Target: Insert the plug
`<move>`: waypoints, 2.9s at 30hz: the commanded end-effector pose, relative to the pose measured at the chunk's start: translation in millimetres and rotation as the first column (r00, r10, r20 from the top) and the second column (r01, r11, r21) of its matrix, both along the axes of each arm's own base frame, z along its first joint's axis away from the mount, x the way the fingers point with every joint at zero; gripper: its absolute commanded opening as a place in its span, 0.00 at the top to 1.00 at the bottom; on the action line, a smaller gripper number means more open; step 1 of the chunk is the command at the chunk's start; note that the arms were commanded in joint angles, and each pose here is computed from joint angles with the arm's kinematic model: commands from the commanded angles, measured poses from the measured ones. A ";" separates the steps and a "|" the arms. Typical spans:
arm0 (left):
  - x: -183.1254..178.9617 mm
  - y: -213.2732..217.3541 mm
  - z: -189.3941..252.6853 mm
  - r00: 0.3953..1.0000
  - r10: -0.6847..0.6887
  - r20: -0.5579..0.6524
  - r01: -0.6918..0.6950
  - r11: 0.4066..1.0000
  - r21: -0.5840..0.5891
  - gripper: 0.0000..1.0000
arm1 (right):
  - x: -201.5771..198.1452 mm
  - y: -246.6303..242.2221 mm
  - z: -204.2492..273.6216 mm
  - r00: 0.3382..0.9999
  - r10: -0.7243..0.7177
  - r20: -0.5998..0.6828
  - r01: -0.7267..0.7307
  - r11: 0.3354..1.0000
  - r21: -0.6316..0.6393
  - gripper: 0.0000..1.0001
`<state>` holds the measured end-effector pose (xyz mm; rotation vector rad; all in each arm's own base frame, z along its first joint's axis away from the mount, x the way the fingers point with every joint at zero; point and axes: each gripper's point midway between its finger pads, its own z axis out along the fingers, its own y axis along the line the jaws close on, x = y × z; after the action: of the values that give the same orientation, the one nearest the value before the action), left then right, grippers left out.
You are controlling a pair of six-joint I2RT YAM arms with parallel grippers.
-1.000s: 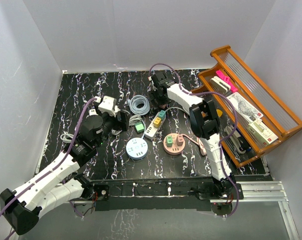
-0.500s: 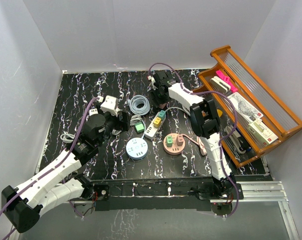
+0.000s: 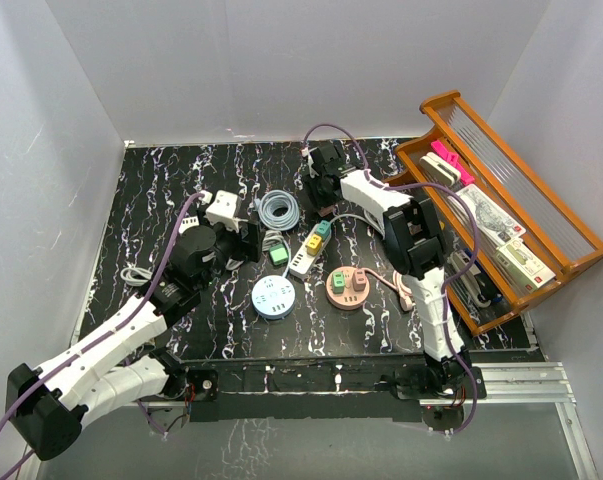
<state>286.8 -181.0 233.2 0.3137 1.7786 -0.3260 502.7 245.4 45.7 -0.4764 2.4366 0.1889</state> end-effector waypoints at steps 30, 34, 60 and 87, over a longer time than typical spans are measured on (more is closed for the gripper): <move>-43.9 -82.4 92.9 0.917 -0.380 0.121 0.386 0.770 -0.509 0.22 | -213.7 16.5 260.0 0.739 -0.505 -0.446 0.509 -0.016 0.861 0.66; -44.4 -94.6 88.4 0.903 -0.416 0.106 0.408 0.754 -0.515 0.28 | -220.8 24.0 254.0 0.703 -0.424 -0.571 0.584 -0.115 0.803 0.66; -13.6 -126.2 65.8 0.967 -0.208 0.147 0.251 0.879 -0.406 0.45 | -222.5 30.9 248.5 0.571 -0.302 -0.764 0.709 -0.288 0.644 0.69; -14.1 -139.4 50.0 0.966 -0.254 0.055 0.255 0.887 -0.386 1.00 | -215.0 29.7 241.2 0.616 -0.367 -0.697 0.669 -0.223 0.709 0.36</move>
<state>269.7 -326.2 252.3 0.2672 1.6767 -0.8791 284.1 271.4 257.6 1.4796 1.7955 1.3944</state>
